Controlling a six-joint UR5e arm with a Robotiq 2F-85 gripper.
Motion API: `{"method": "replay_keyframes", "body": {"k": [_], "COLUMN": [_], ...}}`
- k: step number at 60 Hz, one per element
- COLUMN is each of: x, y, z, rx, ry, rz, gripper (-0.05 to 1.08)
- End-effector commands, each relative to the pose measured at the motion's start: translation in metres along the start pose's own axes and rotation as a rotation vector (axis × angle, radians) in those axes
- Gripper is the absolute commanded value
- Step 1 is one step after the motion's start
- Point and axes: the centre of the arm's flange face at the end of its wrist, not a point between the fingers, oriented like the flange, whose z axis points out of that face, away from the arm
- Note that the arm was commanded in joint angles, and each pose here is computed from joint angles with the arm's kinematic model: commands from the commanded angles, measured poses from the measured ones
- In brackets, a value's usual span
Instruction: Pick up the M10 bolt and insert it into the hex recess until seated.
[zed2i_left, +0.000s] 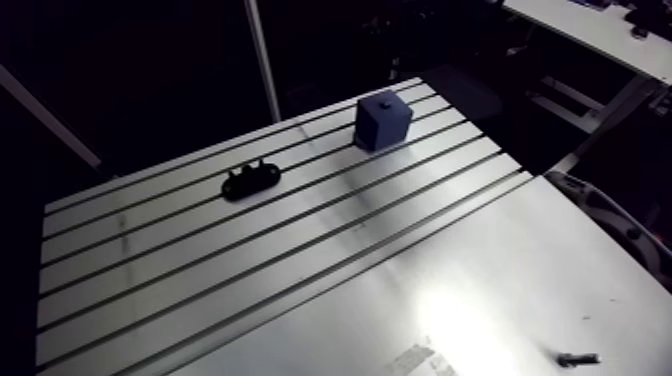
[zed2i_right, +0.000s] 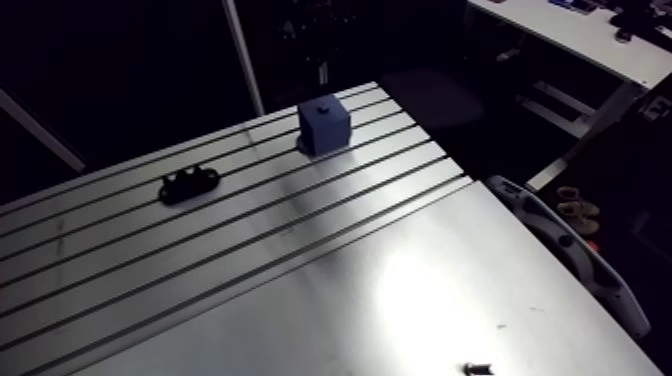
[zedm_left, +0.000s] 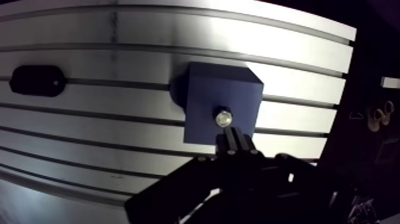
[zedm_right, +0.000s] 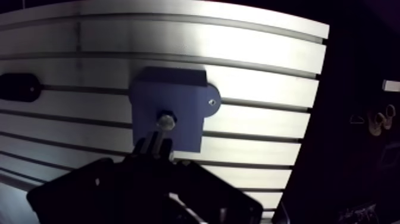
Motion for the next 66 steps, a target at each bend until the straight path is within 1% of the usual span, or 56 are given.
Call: {"method": "replay_keyframes", "body": {"k": [1, 9, 15, 18, 23, 39, 44, 55, 66], "x": [-0.002, -0.002, -0.003, -0.004, -0.003, -0.002, -0.002, -0.001, 0.0], "y": [0.001, 0.0, -0.001, 0.001, 0.003, 0.005, 0.005, 0.005, 0.005], "z": [0.006, 0.007, 0.01, 0.011, 0.015, 0.019, 0.019, 0.028, 0.029], "rx": [0.007, 0.007, 0.011, 0.009, -0.001, -0.002, -0.002, 0.008, 0.007], "ry": [-0.009, -0.008, -0.011, -0.008, 0.005, 0.008, 0.008, -0.004, -0.005], "rz": [-0.001, 0.001, 0.001, 0.003, 0.001, 0.001, 0.0, -0.002, -0.002], "gripper": [1.04, 1.04, 1.04, 1.04, 1.05, 1.05, 1.05, 1.05, 1.05]}}
